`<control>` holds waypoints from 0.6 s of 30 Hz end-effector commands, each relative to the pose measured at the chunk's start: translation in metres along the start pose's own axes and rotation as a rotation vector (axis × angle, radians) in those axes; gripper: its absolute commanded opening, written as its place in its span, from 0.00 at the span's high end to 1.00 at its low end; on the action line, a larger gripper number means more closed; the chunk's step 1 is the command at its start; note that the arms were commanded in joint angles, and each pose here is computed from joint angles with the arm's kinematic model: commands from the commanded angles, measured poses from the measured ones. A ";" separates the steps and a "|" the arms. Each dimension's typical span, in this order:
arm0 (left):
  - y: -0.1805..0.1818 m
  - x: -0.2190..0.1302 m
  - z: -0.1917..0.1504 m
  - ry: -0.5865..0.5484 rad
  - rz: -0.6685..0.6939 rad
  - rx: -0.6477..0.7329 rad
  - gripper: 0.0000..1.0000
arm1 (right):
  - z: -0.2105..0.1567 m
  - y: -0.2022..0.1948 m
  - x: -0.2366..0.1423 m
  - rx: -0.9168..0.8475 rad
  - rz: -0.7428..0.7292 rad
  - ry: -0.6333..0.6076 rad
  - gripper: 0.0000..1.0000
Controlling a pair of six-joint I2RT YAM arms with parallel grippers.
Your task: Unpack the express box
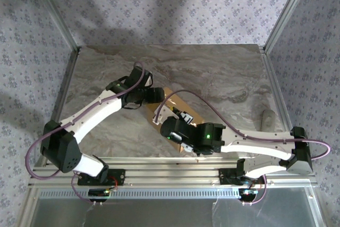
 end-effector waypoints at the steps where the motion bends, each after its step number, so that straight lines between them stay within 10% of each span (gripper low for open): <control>1: 0.007 -0.006 -0.008 0.023 0.052 0.004 0.24 | -0.005 -0.006 -0.004 -0.004 -0.031 0.015 1.00; 18: 0.023 0.006 -0.022 0.026 0.123 -0.040 0.26 | -0.013 -0.012 -0.018 0.005 -0.043 0.036 1.00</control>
Point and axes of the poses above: each hand's point on the last joint's axis, 136 mm out from that joint toward the fingers, its own x axis out along the fingers, its own y axis along the line the jaws close on, z = x × y, the point moved 5 cm from there along -x, back along the fingers, and after that the axes turned 13 degrees about x, right-handed, at the moved point
